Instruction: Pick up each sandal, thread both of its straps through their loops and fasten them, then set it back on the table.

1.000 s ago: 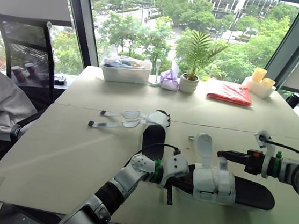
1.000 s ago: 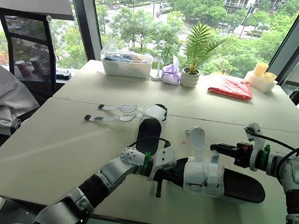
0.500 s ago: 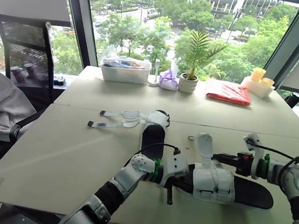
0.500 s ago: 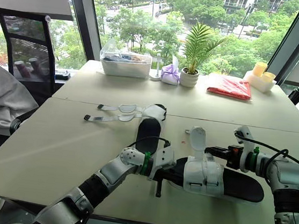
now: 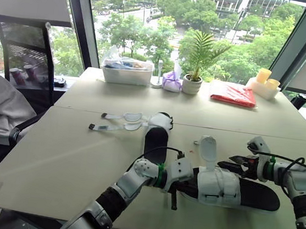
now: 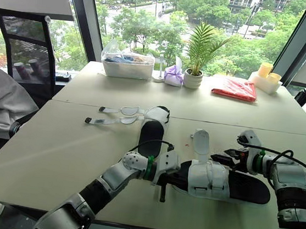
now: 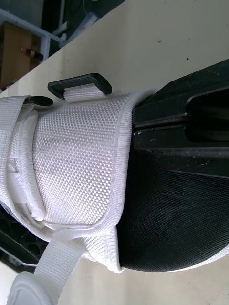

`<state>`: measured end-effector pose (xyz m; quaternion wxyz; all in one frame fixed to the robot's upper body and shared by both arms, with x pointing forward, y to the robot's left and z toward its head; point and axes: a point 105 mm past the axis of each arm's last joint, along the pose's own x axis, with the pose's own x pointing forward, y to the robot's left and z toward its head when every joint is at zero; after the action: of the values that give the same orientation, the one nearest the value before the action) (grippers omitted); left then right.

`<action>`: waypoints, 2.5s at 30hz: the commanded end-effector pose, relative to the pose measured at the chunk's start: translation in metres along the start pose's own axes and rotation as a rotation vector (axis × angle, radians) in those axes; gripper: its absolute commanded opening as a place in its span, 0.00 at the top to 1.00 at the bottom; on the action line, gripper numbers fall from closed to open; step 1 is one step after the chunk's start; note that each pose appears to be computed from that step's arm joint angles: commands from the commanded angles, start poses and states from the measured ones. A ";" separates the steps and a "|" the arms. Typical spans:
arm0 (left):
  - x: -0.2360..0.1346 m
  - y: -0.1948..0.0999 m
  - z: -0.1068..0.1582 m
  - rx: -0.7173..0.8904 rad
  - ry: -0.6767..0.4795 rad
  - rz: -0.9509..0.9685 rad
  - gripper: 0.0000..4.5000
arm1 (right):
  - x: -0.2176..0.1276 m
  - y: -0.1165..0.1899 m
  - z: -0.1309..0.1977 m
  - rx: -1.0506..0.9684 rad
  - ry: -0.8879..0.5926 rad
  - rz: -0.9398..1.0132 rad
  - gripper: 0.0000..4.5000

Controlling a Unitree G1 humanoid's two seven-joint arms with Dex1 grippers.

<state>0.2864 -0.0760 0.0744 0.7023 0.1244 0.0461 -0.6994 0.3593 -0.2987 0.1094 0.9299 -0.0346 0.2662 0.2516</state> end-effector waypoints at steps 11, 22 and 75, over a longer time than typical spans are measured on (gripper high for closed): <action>-0.004 0.002 -0.002 -0.052 -0.006 0.033 1.00 | -0.013 -0.004 0.087 0.118 -0.306 -0.035 0.12; -0.002 0.000 -0.001 -0.077 -0.029 0.044 1.00 | -0.002 0.052 0.071 0.027 -0.090 0.287 0.12; -0.003 0.009 -0.004 -0.070 -0.032 0.128 1.00 | 0.068 0.068 0.093 0.510 -0.154 0.289 0.12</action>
<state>0.2924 -0.0732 0.0768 0.7430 0.0874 0.0399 -0.6624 0.4144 -0.1868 0.1427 0.8704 0.2616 0.2773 0.3117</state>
